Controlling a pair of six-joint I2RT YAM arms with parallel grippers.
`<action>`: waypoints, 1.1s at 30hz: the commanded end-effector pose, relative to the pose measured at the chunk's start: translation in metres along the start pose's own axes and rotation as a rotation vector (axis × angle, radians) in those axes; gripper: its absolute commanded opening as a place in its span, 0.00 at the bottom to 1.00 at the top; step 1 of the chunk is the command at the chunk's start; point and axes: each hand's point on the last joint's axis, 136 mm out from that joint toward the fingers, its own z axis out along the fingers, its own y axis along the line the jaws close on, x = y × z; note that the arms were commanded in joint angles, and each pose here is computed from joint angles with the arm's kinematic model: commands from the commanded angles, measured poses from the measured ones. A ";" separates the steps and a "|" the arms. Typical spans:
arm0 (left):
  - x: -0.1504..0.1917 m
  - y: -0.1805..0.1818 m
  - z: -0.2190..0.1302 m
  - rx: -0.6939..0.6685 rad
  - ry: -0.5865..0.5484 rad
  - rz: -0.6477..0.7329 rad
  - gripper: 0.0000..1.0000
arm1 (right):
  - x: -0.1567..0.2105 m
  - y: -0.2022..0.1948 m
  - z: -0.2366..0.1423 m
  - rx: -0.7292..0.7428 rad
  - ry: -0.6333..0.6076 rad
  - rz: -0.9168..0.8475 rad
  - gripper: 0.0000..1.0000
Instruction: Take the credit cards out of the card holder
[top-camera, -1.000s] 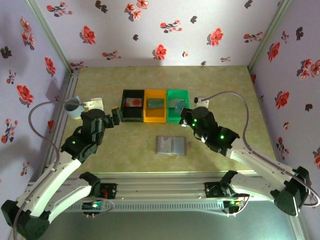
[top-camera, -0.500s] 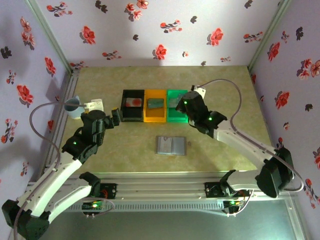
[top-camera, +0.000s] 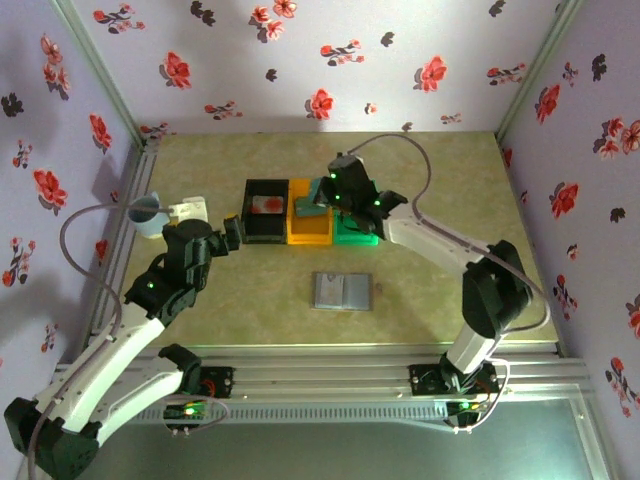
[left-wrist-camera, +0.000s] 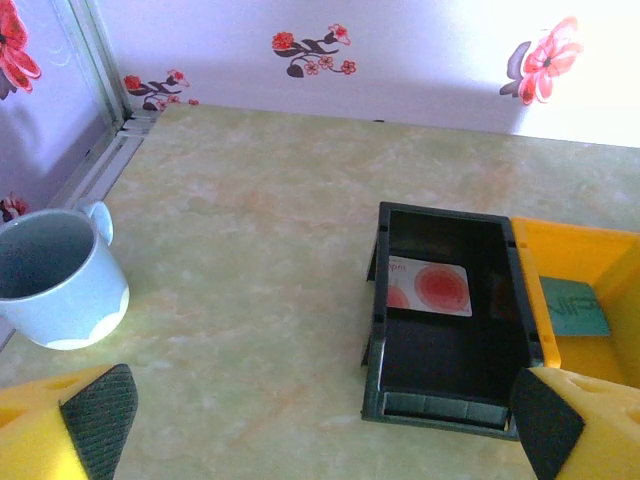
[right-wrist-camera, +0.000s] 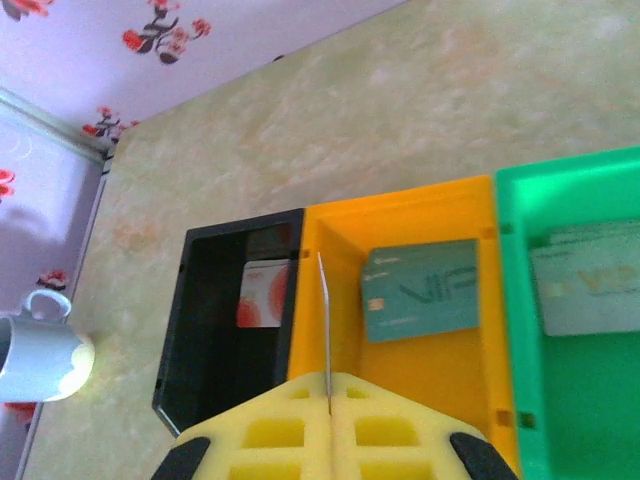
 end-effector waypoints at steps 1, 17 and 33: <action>-0.004 0.005 0.001 -0.032 -0.025 0.013 1.00 | 0.011 0.003 0.019 -0.013 0.098 -0.033 0.00; -0.005 0.005 0.001 -0.032 -0.031 0.022 1.00 | 0.038 -0.021 0.081 -0.011 0.268 0.009 0.00; -0.005 0.007 0.000 -0.035 -0.036 0.025 1.00 | 0.045 -0.029 0.109 -0.021 0.311 0.039 0.00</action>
